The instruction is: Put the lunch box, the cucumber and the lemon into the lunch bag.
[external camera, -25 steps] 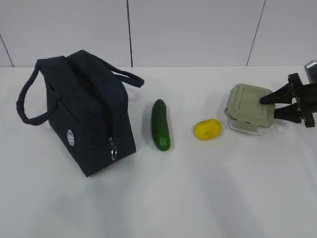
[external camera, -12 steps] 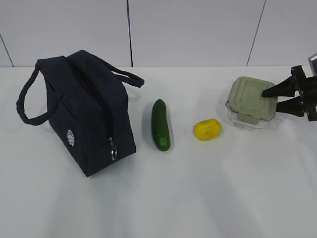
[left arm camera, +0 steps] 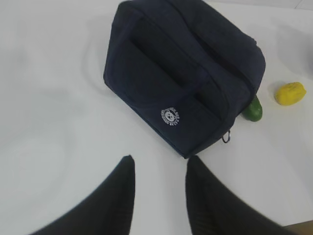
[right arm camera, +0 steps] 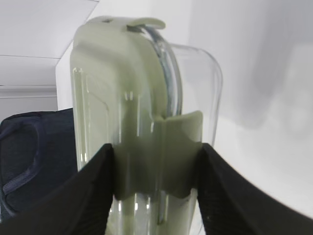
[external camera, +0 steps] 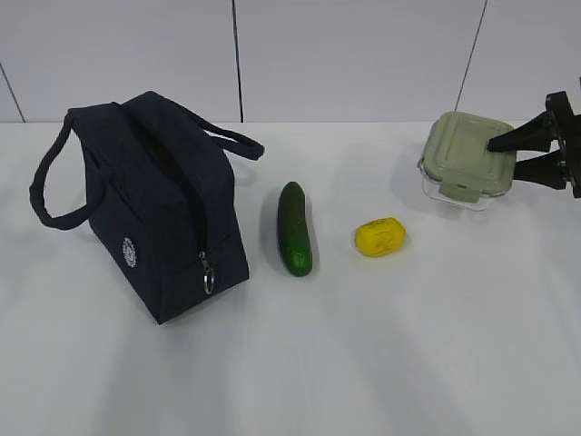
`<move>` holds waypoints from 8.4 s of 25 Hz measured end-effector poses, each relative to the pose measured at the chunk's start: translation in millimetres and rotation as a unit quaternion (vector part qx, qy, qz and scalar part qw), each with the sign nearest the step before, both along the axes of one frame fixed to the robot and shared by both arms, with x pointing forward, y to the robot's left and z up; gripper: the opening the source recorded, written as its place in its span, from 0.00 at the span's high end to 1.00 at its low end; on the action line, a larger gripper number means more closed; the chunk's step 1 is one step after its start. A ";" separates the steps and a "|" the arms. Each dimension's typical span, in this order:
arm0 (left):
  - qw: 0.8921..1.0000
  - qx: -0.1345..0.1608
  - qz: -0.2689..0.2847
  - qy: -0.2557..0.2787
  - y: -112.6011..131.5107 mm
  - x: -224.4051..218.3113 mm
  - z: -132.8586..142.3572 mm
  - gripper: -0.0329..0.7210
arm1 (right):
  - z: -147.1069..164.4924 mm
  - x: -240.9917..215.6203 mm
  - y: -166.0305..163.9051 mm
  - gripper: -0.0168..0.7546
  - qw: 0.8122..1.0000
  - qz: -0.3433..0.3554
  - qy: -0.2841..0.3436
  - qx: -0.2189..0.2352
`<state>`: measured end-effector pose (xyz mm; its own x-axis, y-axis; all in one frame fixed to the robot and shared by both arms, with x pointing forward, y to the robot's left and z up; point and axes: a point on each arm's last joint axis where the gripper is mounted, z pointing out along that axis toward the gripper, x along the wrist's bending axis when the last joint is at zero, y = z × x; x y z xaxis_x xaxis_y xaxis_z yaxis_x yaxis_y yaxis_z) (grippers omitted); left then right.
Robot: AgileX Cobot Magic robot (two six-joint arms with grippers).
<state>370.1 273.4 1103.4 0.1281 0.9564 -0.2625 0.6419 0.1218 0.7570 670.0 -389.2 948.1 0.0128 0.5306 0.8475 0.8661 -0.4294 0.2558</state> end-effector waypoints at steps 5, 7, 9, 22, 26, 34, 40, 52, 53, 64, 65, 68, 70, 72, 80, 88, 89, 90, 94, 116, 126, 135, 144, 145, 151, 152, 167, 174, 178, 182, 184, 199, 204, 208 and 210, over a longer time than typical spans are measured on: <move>0.997 -0.059 -0.020 0.055 -12.0 37.1 -13.5 0.42 | 6.9 -0.5 1.4 0.49 1.000 0.001 -0.007 -0.001; 0.993 -0.090 -0.024 0.072 -17.3 54.7 -16.6 0.37 | 8.6 -0.2 4.1 0.49 1.000 0.003 -0.008 0.000; 0.989 -0.121 -0.027 0.084 -22.4 72.7 -18.2 0.35 | 9.6 0.2 6.9 0.49 1.000 0.005 -0.007 0.000; 0.967 -0.189 -0.030 0.168 -36.9 151.7 -67.4 0.35 | 26.7 -0.5 20.5 0.49 1.000 0.018 -0.020 -0.003; 0.962 -0.207 -0.038 0.174 -43.8 160.6 -78.8 0.34 | 31.9 -1.5 21.1 0.49 0.999 0.019 -0.025 -0.003; 0.966 -0.191 -0.046 0.170 -65.0 167.6 -93.1 0.36 | 36.0 -1.7 24.5 0.49 0.999 0.020 -0.026 -0.001; 0.968 -0.197 -0.024 0.154 -63.7 171.4 -91.8 0.60 | 42.4 -2.8 26.1 0.49 0.999 0.020 -0.030 0.000; 0.971 -0.175 -0.052 0.157 -64.6 168.6 -93.2 0.93 | 53.2 -0.1 73.4 0.49 0.997 0.069 -0.039 0.009; 0.970 -0.170 -0.061 0.161 -65.2 167.6 -93.3 0.93 | 53.2 0.1 78.4 0.49 0.996 0.074 -0.039 0.010; 0.971 -0.136 -0.127 0.151 -69.6 172.1 -68.7 0.93 | 67.1 -2.9 113.4 0.49 0.994 0.102 -0.043 0.026; 0.971 -0.132 -0.131 0.147 -69.7 172.9 -65.2 0.93 | 72.9 -4.2 115.4 0.49 0.993 0.102 -0.050 0.028; 0.971 -0.127 -0.138 0.148 -70.0 172.8 -61.6 0.93 | 82.6 -6.2 123.6 0.49 0.991 0.111 -0.060 0.036; 0.970 -0.125 -0.143 0.153 -70.1 171.7 -62.2 0.93 | 87.3 -5.4 129.5 0.49 0.991 0.116 -0.064 0.037; 0.969 -0.123 -0.145 0.155 -70.1 171.2 -62.6 0.93 | 91.5 -4.9 139.5 0.49 0.989 0.127 -0.069 0.037; 0.968 -0.115 -0.154 0.163 -70.0 169.4 -63.7 0.93 | 105.8 -8.4 187.7 0.49 0.978 0.182 -0.091 0.040; 0.966 -0.113 -0.161 0.170 -70.4 167.6 -64.4 0.93 | 110.3 -16.0 220.8 0.49 0.971 0.210 -0.093 0.066; 0.965 -0.114 -0.163 0.173 -70.7 167.0 -64.4 0.93 | 110.3 -17.1 224.2 0.49 0.970 0.214 -0.093 0.067; 0.964 -0.114 -0.165 0.174 -70.8 166.6 -64.5 0.93 | 110.3 -17.8 226.3 0.49 0.970 0.217 -0.092 0.067; 0.962 -0.115 -0.169 0.179 -71.3 165.6 -64.7 0.93 | 110.7 -22.2 239.1 0.49 0.966 0.231 -0.091 0.071; 0.960 -0.117 -0.174 0.185 -71.8 164.2 -64.9 0.93 | 58.9 -19.0 284.3 0.49 0.957 0.267 -0.055 0.099; 0.957 -0.128 -0.177 0.190 -73.4 163.1 -64.0 0.93 | 33.4 -12.6 285.3 0.49 0.952 0.294 -0.063 0.062; 0.953 -0.156 -0.174 0.191 -76.3 162.9 -61.4 0.93 | 16.8 -9.4 285.5 0.49 0.950 0.304 -0.051 0.045; 0.947 -0.175 -0.182 0.201 -78.9 160.6 -59.8 0.93 | 18.2 -16.5 314.1 0.49 0.947 0.308 -0.079 0.042; 0.945 -0.176 -0.184 0.204 -79.2 160.0 -59.8 0.93 | 17.9 -17.8 317.8 0.49 0.946 0.310 -0.084 0.039; 0.940 -0.183 -0.192 0.213 -80.6 157.7 -59.3 0.93 | 17.7 -23.5 330.2 0.49 0.941 0.322 -0.094 0.036; 0.940 -0.185 -0.193 0.213 -80.8 157.6 -59.1 0.93 | 17.8 -24.8 332.6 0.49 0.940 0.324 -0.096 0.037; 0.931 -0.212 -0.201 0.217 -84.2 155.9 -55.9 0.93 | 18.6 -36.3 348.6 0.49 0.920 0.366 -0.131 0.043; 0.926 -0.245 -0.208 0.199 -88.1 157.6 -49.9 0.93 | 26.5 -32.9 350.0 0.49 0.909 0.377 -0.175 0.035; 0.923 -0.247 -0.216 0.201 -89.2 158.1 -51.8 0.93 | 30.2 -31.6 350.1 0.49 0.899 0.393 -0.191 0.014; 0.922 -0.246 -0.220 0.205 -89.7 159.7 -55.8 0.93 | 31.3 -31.0 349.5 0.45 0.892 0.405 -0.199 -0.004; 0.921 -0.245 -0.219 0.208 -89.8 160.7 -57.8 0.93 | 33.5 -31.7 350.0 0.39 0.890 0.410 -0.200 0.002; 0.936 -0.163 -0.231 0.208 -74.2 162.0 -68.2 0.93 | 54.8 -20.3 336.4 0.33 0.853 0.463 -0.221 -0.099; 0.938 -0.132 -0.239 0.215 -71.2 160.3 -71.8 0.93 | 78.6 -7.1 325.6 0.33 0.831 0.463 -0.236 -0.195; 0.938 -0.101 -0.246 0.220 -68.0 159.2 -75.2 0.93 | 82.0 -0.7 314.3 0.33 0.810 0.462 -0.221 -0.285; 0.938 -0.089 -0.248 0.224 -66.5 158.6 -76.6 0.93 | 77.7 1.3 307.6 0.33 0.799 0.462 -0.202 -0.327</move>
<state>528.6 206.9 1026.8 0.3859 0.7440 -0.5455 0.9014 -0.1781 0.3947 671.4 -81.7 1025.8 -0.8452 0.4865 0.2214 0.5263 0.6854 0.5033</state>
